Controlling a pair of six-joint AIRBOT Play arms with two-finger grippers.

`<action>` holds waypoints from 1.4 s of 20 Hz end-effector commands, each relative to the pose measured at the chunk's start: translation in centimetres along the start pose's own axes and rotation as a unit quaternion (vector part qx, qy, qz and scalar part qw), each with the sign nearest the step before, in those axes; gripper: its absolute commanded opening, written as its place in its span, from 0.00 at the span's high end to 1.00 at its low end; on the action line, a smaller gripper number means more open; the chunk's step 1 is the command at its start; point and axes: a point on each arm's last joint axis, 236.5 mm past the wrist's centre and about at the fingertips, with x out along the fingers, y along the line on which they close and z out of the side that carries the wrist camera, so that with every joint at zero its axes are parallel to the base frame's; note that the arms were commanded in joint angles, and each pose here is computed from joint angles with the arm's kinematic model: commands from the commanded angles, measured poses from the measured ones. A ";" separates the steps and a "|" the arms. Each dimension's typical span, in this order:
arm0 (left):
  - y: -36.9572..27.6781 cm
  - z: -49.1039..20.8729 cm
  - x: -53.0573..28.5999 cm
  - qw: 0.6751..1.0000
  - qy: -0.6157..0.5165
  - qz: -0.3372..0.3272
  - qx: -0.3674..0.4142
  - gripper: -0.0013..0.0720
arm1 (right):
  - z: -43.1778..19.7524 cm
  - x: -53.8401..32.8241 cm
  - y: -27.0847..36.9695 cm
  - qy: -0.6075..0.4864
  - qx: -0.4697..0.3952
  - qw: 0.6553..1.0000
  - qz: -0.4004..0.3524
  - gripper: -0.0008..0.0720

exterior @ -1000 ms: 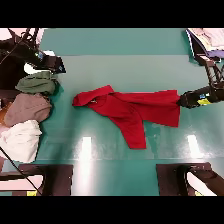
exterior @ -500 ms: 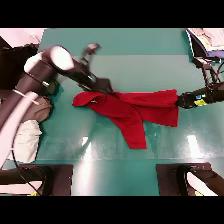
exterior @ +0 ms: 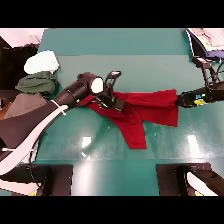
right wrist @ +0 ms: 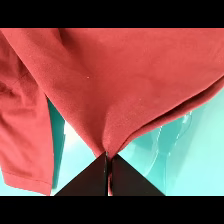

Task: Fold the shirts.

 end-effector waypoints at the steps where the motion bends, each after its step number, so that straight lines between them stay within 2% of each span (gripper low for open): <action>1: 5.2 1.4 -2.3 0.999 -0.005 0.048 -0.017 0.10 | 0.0 0.0 0.0 -0.001 -0.005 1.000 0.000 0.96; 6: 14.4 0.2 -5.9 0.992 0.037 0.091 -0.077 0.10 | 0.0 0.0 -0.1 0.000 -0.005 1.000 -0.002 0.96; 8: 16.7 -0.9 -6.8 0.989 0.061 0.108 -0.077 0.10 | 0.1 0.0 -0.1 -0.002 -0.004 1.000 -0.002 0.96; 11: 19.4 -1.0 -7.8 0.982 0.060 0.168 -0.059 0.10 | 0.4 0.0 -0.1 -0.007 -0.004 1.000 -0.003 0.96; 18: 20.4 -2.9 -4.2 0.982 0.071 0.162 -0.064 0.10 | 0.5 0.0 -0.1 -0.010 -0.004 1.000 -0.002 0.96; 24: 20.0 -1.0 -2.4 0.988 0.018 0.140 -0.067 0.11 | 0.4 0.0 -0.1 -0.009 -0.004 1.000 -0.001 0.96; 26: 20.0 -0.7 -2.4 0.988 0.012 0.139 -0.066 0.65 | 0.5 0.0 -0.1 -0.010 -0.004 1.000 -0.002 0.96; 27: 20.0 -0.5 -2.4 0.988 0.009 0.139 -0.066 0.74 | 0.5 0.0 -0.1 -0.010 -0.004 1.000 -0.001 0.96; 28: 20.0 -0.5 -2.4 0.988 0.009 0.139 -0.066 0.74 | 0.5 0.0 -0.1 -0.010 -0.004 1.000 -0.001 0.96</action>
